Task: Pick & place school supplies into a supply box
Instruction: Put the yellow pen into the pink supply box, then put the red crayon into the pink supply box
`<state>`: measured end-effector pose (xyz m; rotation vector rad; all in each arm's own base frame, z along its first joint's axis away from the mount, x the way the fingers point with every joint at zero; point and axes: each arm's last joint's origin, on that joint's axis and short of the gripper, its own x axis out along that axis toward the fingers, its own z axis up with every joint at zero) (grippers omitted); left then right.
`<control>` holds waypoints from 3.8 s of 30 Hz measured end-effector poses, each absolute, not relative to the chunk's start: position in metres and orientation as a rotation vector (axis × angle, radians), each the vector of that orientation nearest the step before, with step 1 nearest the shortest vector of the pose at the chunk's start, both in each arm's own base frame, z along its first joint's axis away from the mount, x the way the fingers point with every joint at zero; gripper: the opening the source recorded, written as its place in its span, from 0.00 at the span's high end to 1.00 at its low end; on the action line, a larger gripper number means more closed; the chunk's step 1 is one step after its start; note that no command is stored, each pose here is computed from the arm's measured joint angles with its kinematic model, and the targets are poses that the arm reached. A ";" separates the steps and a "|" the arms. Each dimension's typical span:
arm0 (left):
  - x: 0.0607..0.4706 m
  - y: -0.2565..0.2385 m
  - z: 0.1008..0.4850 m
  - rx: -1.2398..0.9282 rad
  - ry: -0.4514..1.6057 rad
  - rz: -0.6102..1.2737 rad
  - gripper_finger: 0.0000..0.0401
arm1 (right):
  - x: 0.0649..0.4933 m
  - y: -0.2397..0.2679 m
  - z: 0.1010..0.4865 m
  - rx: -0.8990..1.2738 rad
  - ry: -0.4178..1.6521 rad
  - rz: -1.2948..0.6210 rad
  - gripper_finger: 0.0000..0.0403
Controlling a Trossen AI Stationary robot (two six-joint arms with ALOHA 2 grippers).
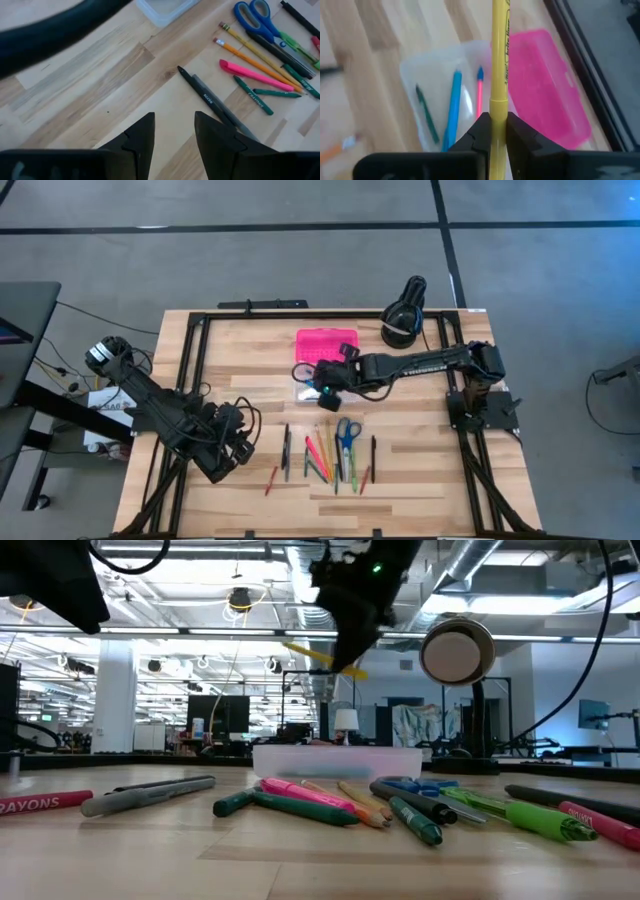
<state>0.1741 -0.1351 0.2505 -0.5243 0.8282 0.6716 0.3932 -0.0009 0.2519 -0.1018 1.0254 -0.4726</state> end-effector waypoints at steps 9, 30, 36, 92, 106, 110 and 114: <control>0.172 -0.138 0.251 -0.533 0.825 0.661 0.67 | 0.401 -0.014 0.227 -0.049 1.113 -0.447 0.93; 0.172 -0.137 0.251 -0.509 0.794 0.673 0.67 | 0.402 -0.012 0.191 0.008 1.295 -0.372 0.92; 0.172 -0.137 0.251 -0.499 0.783 0.674 0.67 | 0.399 -0.016 0.190 0.083 1.312 -0.428 0.82; 0.219 -0.172 0.162 -0.860 0.914 0.248 0.67 | 0.246 0.194 0.311 0.475 0.794 -0.641 0.70; 0.234 -0.184 0.139 -0.815 0.993 0.285 0.67 | 0.245 0.194 0.311 0.464 0.802 -0.638 0.70; 0.239 -0.189 0.132 -0.772 1.036 0.323 0.67 | 0.245 0.194 0.311 0.461 0.804 -0.639 0.70; 0.243 -0.192 0.132 -0.724 1.066 0.339 0.67 | 0.245 0.194 0.311 0.461 0.804 -0.638 0.70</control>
